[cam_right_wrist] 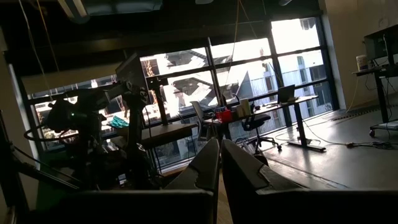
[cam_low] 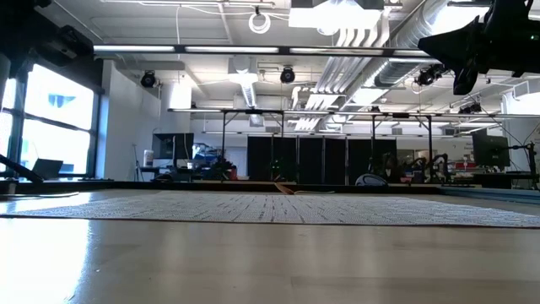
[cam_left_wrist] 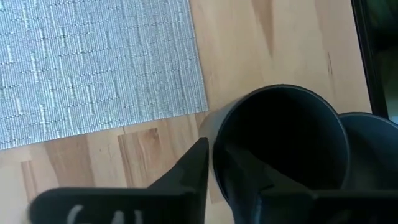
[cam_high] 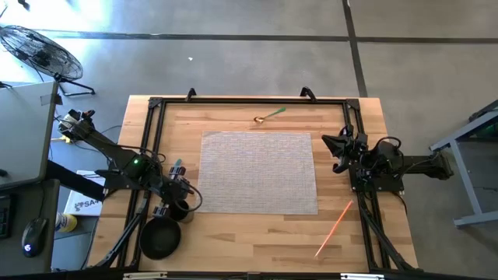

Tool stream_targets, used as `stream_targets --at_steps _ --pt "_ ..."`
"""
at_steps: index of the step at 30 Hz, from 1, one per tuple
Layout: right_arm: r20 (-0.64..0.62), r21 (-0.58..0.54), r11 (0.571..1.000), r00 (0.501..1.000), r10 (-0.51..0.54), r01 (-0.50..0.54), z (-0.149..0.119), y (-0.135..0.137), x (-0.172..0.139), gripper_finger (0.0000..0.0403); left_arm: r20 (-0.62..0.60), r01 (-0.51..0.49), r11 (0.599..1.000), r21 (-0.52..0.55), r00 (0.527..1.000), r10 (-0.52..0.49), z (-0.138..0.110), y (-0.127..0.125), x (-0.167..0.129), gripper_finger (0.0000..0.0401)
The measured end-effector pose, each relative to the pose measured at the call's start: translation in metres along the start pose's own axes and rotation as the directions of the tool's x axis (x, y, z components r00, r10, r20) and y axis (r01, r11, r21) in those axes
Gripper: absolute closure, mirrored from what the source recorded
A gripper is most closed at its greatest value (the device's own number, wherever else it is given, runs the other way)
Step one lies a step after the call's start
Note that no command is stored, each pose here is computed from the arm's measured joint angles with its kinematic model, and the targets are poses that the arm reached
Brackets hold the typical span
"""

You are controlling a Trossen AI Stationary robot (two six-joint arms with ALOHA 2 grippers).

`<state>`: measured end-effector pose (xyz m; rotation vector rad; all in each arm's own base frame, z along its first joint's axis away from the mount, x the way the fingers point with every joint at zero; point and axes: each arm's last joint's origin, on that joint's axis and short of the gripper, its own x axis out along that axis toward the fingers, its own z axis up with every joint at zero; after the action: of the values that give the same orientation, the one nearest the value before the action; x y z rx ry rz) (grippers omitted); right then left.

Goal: Pick & Place Utensil
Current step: Put the black cup on the gray mat

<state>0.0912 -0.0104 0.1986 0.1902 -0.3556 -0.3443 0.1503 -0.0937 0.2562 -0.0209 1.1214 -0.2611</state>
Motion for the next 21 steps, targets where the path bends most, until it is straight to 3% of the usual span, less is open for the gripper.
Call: stream_targets --at_steps 5,9,21 --pt "0.000 0.000 1.000 1.000 0.000 0.000 0.0000 0.0000 0.0000 0.0391 0.011 -0.028 1.000 0.009 1.000 0.028 0.0004 0.0009 0.0000 0.0298" --pt "0.000 0.000 1.000 1.000 0.000 0.000 -0.0001 0.0000 0.0000 0.0391 0.010 -0.024 1.000 0.015 1.000 0.024 0.0003 0.0007 0.0000 0.0292" --pt "0.000 0.000 1.000 1.000 0.000 0.000 -0.0001 0.0000 0.0000 0.0391 0.000 0.001 1.000 0.023 1.000 -0.001 0.0000 0.0000 0.0000 0.0393"
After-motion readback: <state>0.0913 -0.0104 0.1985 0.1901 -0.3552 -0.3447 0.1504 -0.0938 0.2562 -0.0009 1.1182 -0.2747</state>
